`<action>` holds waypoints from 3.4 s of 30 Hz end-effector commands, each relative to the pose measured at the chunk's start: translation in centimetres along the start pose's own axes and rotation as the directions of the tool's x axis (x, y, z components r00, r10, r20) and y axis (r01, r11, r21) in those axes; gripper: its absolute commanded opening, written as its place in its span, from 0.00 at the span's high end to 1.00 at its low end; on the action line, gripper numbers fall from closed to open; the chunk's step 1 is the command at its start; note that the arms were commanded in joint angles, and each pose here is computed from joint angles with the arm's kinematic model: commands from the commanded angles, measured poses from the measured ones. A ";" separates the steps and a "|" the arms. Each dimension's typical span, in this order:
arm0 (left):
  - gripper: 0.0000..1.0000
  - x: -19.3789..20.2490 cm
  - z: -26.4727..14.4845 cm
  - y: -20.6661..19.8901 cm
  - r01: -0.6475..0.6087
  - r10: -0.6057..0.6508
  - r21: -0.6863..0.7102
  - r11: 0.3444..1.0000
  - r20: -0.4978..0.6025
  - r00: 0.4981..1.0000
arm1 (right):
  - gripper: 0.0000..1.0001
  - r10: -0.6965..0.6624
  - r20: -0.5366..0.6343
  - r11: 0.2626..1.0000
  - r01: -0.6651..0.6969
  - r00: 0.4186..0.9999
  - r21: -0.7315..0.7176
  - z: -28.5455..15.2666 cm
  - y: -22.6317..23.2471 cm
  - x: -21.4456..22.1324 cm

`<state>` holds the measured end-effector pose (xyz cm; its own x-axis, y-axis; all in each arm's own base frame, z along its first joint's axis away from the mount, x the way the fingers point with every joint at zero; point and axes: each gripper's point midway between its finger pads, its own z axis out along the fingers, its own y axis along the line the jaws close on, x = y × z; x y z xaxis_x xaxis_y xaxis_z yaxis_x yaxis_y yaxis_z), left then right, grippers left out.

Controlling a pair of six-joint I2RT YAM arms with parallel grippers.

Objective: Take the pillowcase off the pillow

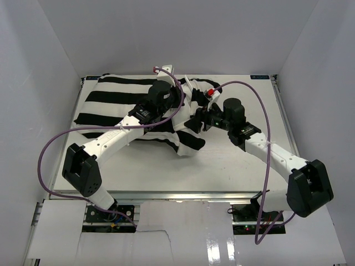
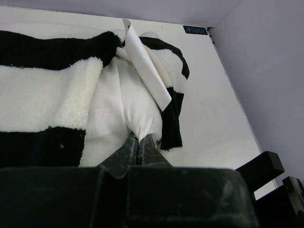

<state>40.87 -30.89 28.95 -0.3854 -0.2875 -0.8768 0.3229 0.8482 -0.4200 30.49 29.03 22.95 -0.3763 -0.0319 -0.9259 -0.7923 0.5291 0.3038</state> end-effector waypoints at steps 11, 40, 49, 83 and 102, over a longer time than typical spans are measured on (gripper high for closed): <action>1.00 -6.5 -0.4 -0.9 0.052 -0.049 -0.009 0.999 0.205 0.978 | 0.92 0.126 0.042 0.989 -0.129 0.991 0.074 0.1 0.3 3.8; 1.00 -5.6 -4.9 -5.8 0.169 -0.173 0.243 0.955 -0.005 0.985 | 0.92 0.305 0.023 0.857 -0.285 0.952 0.431 -1.1 -6.8 13.8; 1.00 -0.3 -7.6 -2.9 0.162 -0.153 0.243 0.956 -0.053 0.987 | 0.53 0.250 0.078 0.911 -0.261 0.965 0.319 -3.2 -4.3 9.5; 1.00 1.7 -10.0 -4.1 0.208 -0.177 0.358 0.910 -0.117 0.977 | 0.92 0.130 0.211 0.818 -0.225 0.969 0.529 -1.6 -8.4 -0.2; 1.00 4.7 -16.5 -4.2 0.152 -0.047 0.455 0.877 -0.234 0.971 | 0.92 0.229 0.353 0.646 -0.413 0.907 0.642 -4.8 -23.1 -2.2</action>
<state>26.03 -28.41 26.61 -0.6287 -0.2159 -0.7470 0.5186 0.5994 -0.6097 43.26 15.98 15.28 -0.5017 0.3378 -0.7964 -0.1005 0.8916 0.4415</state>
